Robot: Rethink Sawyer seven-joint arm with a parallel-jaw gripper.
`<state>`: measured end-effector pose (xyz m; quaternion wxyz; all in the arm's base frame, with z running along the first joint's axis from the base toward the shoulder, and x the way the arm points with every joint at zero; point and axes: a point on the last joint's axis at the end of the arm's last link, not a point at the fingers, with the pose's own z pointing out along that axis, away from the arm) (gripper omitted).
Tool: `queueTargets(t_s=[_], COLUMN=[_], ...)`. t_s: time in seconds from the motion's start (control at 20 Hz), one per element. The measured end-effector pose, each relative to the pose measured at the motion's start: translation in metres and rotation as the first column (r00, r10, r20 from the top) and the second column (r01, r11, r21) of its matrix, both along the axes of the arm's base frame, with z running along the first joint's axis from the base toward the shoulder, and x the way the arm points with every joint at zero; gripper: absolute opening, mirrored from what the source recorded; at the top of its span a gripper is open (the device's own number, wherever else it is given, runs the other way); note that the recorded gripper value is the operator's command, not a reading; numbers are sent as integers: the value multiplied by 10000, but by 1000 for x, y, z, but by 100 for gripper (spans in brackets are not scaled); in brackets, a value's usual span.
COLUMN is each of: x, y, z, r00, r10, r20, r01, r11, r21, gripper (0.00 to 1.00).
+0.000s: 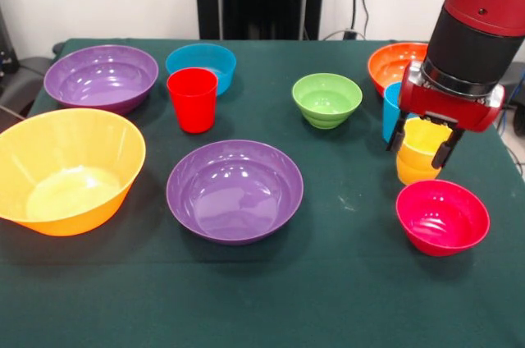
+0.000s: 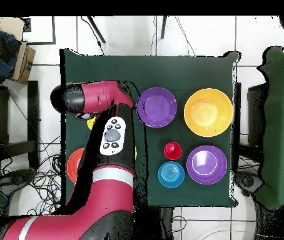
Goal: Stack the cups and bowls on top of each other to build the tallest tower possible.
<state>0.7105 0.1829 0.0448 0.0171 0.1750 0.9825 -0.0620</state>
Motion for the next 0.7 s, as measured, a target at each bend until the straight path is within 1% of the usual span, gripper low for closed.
queueTargets(t_s=[0.5,0.7], x=[14,15], y=[-3,-7], z=[5,0], r00=[9996,9997], r10=[-33,-71], r20=[272,248], r01=[33,70], r11=[10000,10000], r21=[16,12], gripper=[100,100])
